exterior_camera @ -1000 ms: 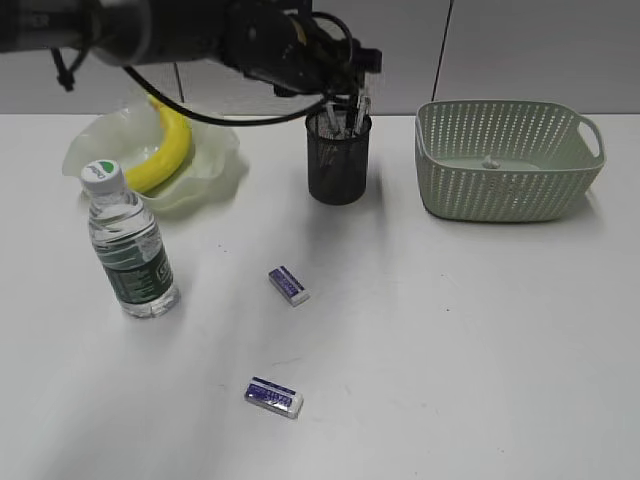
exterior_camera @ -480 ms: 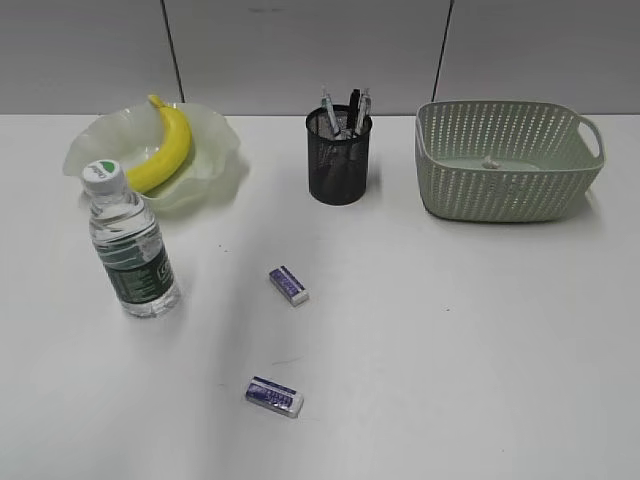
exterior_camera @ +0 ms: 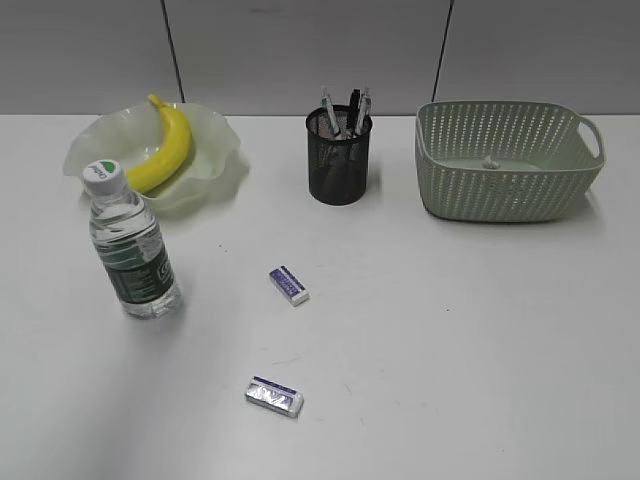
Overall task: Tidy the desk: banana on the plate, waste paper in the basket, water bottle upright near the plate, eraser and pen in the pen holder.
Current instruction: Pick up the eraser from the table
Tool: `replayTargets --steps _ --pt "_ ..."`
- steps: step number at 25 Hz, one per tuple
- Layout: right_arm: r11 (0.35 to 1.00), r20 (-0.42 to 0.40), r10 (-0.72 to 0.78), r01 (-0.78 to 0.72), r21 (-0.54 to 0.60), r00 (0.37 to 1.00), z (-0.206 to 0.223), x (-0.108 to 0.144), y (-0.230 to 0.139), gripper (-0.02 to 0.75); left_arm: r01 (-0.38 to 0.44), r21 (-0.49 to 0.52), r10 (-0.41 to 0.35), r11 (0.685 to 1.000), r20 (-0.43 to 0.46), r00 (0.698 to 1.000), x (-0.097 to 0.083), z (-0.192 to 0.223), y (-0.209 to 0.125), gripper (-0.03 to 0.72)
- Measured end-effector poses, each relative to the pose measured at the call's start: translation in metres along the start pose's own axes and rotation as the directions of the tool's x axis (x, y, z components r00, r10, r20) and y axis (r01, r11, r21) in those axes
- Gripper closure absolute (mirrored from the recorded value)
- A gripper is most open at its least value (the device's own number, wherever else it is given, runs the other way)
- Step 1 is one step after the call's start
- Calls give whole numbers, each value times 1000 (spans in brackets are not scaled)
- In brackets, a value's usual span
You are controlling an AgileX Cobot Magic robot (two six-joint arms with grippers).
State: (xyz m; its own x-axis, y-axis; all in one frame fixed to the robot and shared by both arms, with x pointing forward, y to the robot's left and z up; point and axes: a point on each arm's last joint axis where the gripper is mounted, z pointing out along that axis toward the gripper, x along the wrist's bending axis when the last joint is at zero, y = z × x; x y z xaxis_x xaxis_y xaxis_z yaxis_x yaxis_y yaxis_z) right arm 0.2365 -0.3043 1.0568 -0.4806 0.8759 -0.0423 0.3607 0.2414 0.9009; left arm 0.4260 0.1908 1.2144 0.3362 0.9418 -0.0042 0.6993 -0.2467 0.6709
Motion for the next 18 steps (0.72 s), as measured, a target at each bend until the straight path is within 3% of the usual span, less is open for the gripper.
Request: replayTargets --steps 5,12,14,18 --pt "1000 0 0 0 -1 1000 0 0 0 468 2 67 -4 998 33 999 18 -11 -99 306" --pt "999 -2 -36 36 29 999 6 0 6 470 47 -130 -29 990 133 991 35 -11 -208 322" --pt "998 -8 -61 61 21 998 10 1 17 470 59 -181 -32 982 149 988 38 -13 -226 323" --pt "996 -45 -88 89 9 995 29 4 54 470 97 -341 -32 935 191 981 45 -34 -243 339"
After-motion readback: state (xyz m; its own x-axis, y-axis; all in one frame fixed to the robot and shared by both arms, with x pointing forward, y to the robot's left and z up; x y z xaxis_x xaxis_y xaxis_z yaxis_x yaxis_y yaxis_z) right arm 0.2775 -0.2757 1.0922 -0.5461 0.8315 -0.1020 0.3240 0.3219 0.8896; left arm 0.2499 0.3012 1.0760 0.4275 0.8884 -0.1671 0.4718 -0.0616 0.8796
